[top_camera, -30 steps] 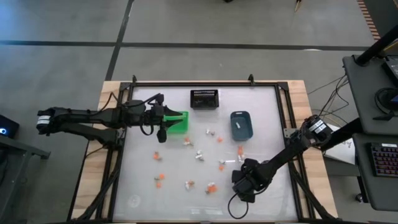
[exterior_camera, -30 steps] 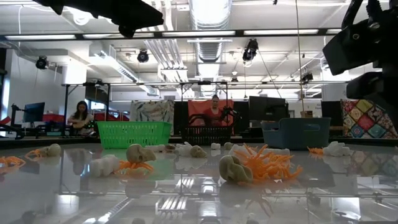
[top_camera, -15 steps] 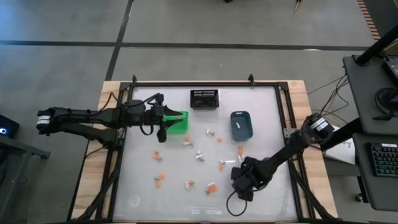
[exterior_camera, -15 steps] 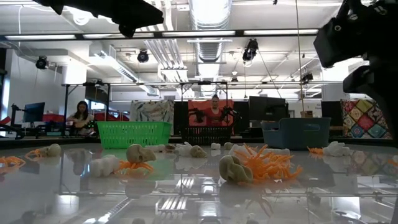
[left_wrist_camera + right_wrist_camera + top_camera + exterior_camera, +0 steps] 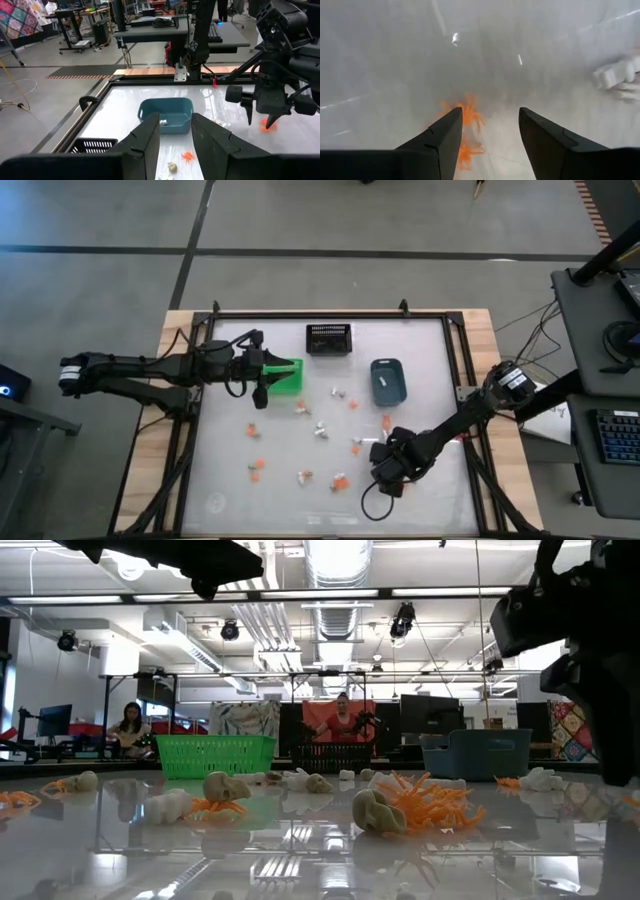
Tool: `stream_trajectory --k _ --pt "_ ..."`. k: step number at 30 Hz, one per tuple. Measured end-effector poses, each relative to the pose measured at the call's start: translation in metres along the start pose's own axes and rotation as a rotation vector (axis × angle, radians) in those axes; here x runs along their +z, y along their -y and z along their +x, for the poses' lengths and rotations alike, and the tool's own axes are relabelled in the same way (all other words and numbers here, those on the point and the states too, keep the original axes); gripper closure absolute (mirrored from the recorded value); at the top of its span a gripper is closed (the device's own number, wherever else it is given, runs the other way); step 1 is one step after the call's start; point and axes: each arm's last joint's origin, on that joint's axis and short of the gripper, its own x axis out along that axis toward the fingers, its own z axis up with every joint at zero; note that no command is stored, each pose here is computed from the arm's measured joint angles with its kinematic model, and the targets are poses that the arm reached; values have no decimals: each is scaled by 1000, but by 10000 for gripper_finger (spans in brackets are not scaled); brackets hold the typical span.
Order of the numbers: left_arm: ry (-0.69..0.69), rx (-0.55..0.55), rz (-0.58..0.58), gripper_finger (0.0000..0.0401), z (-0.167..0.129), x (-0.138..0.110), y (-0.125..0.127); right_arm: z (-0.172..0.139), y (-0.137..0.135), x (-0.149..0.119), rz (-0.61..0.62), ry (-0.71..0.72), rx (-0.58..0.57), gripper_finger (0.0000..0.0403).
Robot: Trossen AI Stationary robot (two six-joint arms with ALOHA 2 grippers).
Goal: Sort Halloween decoration
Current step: Put the orange spider toy into the black bin
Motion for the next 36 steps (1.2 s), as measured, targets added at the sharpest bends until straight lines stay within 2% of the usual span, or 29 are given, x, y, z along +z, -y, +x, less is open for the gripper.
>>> stream_trajectory --k 8,15,20,29,36 --pt "10 1 13 305 0 1 0 1 6 5 33 55 -58 216" --pt "13 1 13 305 0 1 0 -8 5 4 -7 14 18 216" --pt "13 1 13 305 0 1 0 -4 1 2 -40 6 20 216" --pt "15 1 17 305 0 1 0 3 1 0 -66 -1 -12 216" --pt "15 1 17 305 0 1 0 3 5 3 -24 47 -73 216"
